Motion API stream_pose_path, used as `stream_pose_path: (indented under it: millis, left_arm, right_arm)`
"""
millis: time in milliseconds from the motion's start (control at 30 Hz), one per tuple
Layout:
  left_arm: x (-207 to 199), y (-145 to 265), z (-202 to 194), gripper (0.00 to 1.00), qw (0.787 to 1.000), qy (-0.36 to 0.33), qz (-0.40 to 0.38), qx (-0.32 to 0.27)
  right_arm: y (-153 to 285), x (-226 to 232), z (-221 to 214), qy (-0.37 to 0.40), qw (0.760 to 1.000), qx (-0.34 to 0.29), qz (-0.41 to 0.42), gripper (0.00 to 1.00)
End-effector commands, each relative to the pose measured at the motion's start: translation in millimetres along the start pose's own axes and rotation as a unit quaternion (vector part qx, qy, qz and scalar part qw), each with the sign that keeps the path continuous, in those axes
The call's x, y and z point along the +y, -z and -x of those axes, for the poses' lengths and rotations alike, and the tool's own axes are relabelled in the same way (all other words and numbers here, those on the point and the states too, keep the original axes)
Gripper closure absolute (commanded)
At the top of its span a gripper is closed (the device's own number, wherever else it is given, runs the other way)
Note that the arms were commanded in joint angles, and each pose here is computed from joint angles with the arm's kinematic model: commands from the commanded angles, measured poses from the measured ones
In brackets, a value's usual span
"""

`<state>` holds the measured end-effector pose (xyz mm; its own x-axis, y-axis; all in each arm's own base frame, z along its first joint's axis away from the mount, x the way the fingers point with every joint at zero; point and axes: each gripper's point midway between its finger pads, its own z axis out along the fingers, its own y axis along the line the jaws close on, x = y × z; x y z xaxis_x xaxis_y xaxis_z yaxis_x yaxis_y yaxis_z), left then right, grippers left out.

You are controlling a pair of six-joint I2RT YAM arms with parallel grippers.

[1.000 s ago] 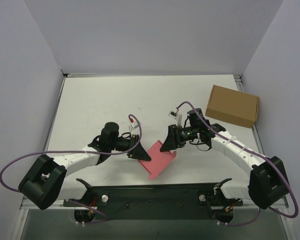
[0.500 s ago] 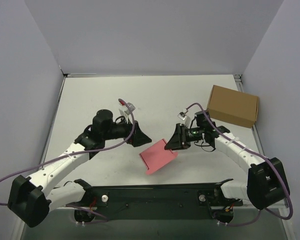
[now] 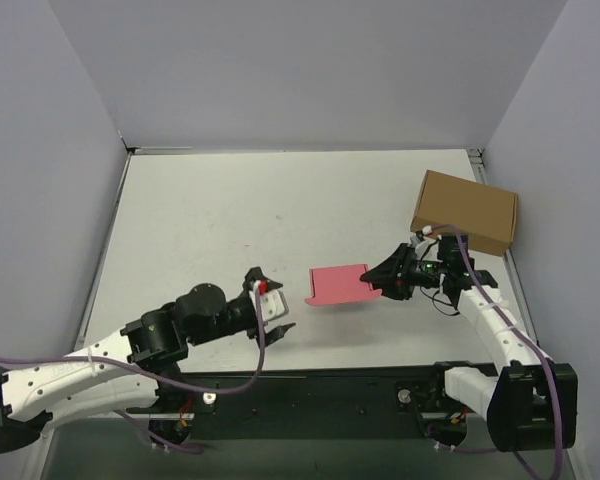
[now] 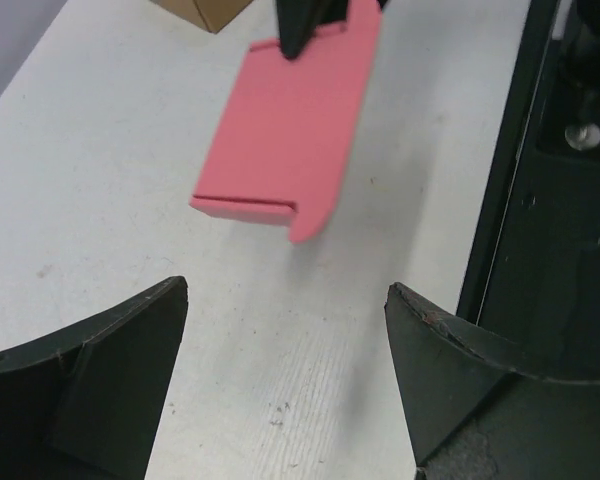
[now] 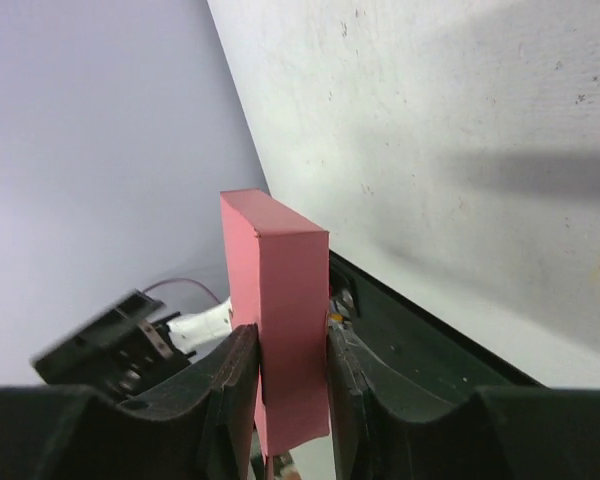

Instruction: Fold the paper box

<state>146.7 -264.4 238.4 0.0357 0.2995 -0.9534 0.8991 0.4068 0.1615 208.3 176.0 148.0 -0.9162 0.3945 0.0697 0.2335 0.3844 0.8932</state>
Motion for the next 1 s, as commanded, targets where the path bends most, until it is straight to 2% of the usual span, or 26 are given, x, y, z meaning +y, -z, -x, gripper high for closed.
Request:
stream_pose_path:
  millis: [0,233,333,500,800,967]
  left_arm:
    - [-6,7,-15,0.1,0.987,-0.156,0.028,0.02]
    - [-6,-8,-14,0.06,0.969,-0.24,0.055,0.003]
    - [-6,-14,-24,0.05,0.962,-0.266,0.057,0.013]
    - [-2,-23,-9,0.04,0.956,-0.282,0.077,-0.013]
    - [-28,-36,-15,0.03,0.959,-0.282,0.008,-0.025]
    - [-31,-41,-14,0.07,0.961,-0.276,0.004,-0.023]
  right_arm:
    - [17,17,-6,-0.11,0.993,0.006,0.035,0.97]
    - [10,20,-15,-0.127,0.991,0.036,0.025,0.99]
    - [5,22,-22,-0.127,0.99,0.058,0.022,1.0]
    - [-2,25,-31,-0.126,0.988,0.086,0.013,1.0]
    - [-8,30,-35,-0.129,0.986,0.106,0.007,1.0]
    - [-10,32,-35,-0.132,0.985,0.11,0.01,1.0]
